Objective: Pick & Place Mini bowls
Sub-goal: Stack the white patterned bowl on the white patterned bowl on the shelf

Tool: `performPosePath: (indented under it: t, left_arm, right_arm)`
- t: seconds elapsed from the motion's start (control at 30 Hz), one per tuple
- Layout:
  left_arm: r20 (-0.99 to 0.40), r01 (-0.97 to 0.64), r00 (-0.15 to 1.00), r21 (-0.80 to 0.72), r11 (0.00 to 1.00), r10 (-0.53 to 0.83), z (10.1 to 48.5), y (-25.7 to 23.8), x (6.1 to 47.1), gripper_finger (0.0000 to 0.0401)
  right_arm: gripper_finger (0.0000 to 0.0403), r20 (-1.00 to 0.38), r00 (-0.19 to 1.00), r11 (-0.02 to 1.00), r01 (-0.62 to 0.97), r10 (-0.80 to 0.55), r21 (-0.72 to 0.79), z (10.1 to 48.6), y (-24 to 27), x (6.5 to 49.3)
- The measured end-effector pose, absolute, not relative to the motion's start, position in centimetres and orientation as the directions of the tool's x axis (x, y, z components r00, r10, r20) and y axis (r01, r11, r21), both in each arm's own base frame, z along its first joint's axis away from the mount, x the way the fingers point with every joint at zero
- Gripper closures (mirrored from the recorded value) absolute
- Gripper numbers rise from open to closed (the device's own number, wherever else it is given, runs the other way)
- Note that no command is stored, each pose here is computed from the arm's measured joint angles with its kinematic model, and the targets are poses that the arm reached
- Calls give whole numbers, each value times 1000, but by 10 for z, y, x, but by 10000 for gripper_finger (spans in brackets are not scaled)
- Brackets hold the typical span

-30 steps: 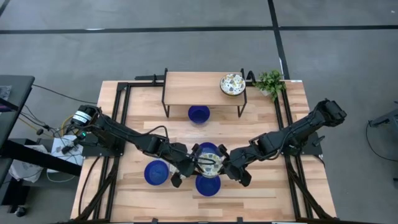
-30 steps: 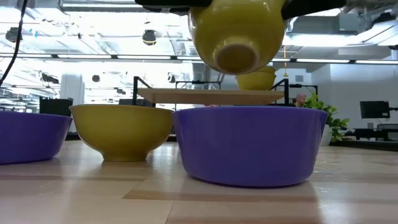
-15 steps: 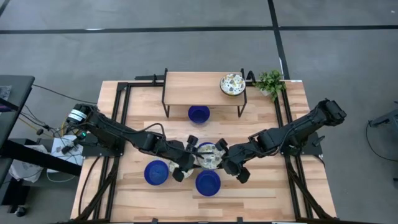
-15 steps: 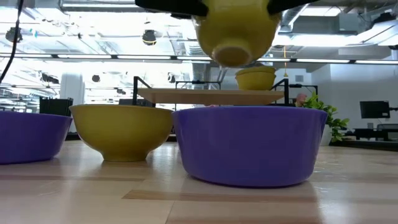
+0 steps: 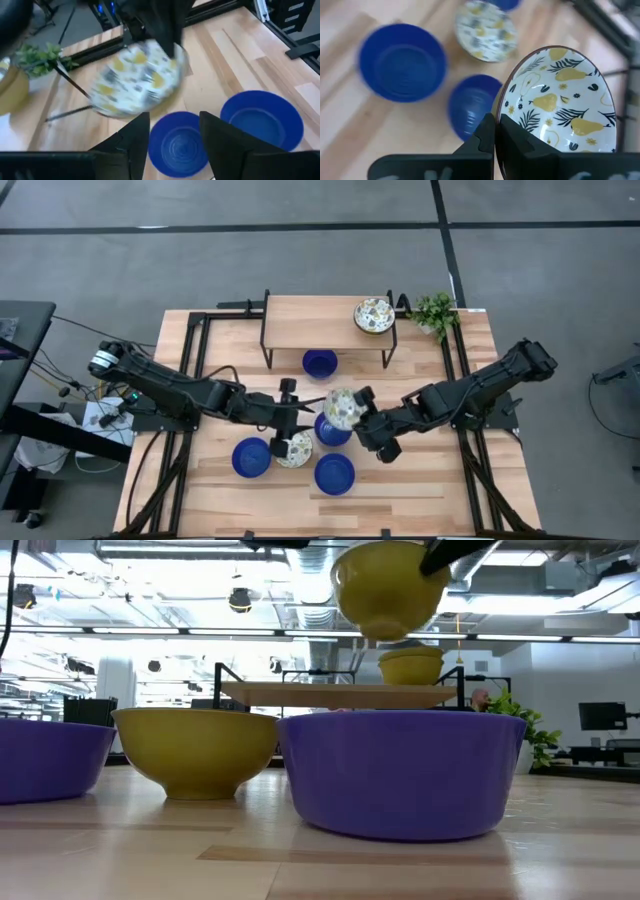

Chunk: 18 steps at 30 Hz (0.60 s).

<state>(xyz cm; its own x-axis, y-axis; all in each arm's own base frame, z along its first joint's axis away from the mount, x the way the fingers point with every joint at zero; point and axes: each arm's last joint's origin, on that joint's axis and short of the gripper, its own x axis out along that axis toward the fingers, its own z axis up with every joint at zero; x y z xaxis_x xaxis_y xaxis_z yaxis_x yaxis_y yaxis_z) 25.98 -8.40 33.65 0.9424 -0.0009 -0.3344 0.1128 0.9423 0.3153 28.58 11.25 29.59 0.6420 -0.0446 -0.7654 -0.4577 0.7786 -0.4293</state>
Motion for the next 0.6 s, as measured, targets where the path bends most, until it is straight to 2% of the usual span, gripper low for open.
performPosePath:
  t: [0.23,0.4,0.6]
  left_arm:
    - [-390,100,921,253,962,7,311,-83,258,242]
    - [-315,57,949,157,986,-5,297,-84,259,241]
    - [-283,55,959,137,989,-14,274,-85,256,243]
  right_arm:
    - [403,-717,641,769,-302,-273,-563,325,93,286]
    - [403,-692,622,781,-199,-367,-593,344,66,291]
    - [403,-679,569,795,-70,-465,-603,362,23,294]
